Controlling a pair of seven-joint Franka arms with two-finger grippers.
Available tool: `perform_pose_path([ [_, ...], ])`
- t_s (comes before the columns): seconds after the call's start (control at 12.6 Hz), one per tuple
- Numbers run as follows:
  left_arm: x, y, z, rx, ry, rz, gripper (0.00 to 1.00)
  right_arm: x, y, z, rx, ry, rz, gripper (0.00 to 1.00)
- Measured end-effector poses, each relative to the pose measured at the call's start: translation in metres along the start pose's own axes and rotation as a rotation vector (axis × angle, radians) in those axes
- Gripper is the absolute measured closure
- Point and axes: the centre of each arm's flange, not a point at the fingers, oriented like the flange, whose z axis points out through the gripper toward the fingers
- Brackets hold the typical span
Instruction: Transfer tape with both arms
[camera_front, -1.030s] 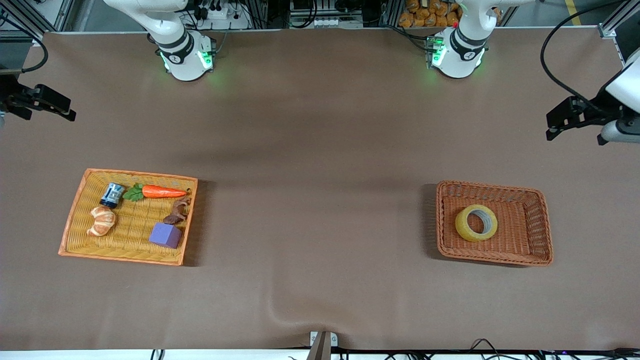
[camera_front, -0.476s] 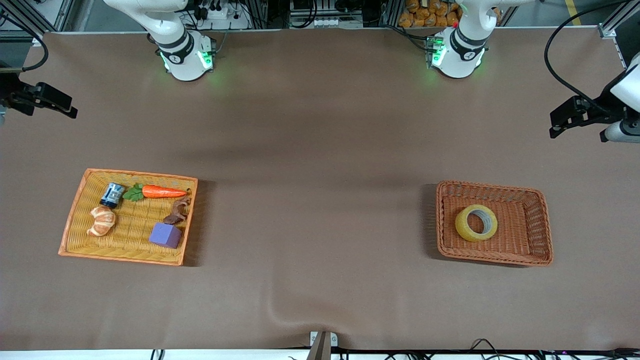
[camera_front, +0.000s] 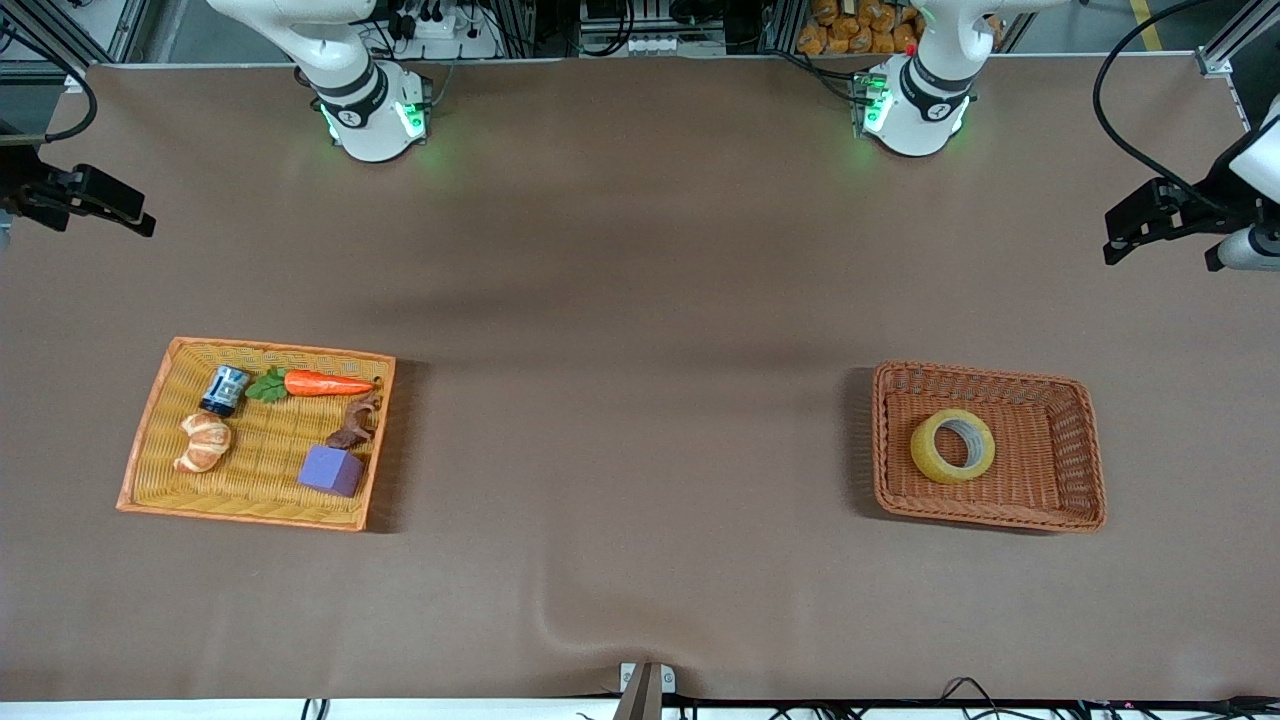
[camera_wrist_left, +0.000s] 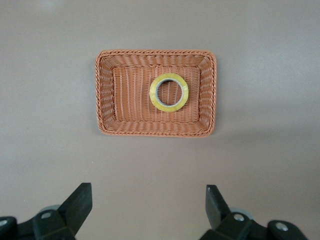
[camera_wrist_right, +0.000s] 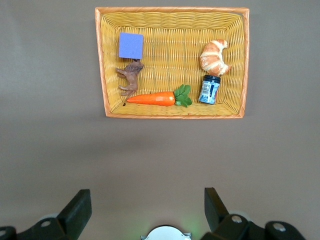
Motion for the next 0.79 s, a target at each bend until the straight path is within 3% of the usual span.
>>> perform_pose_path([
  [0.79,-0.0004,0.0004,0.0014,0.0,-0.005,-0.056,0.0,-0.0001,-0.0012,-0.0002,0.0,0.0,-0.002,0.0],
])
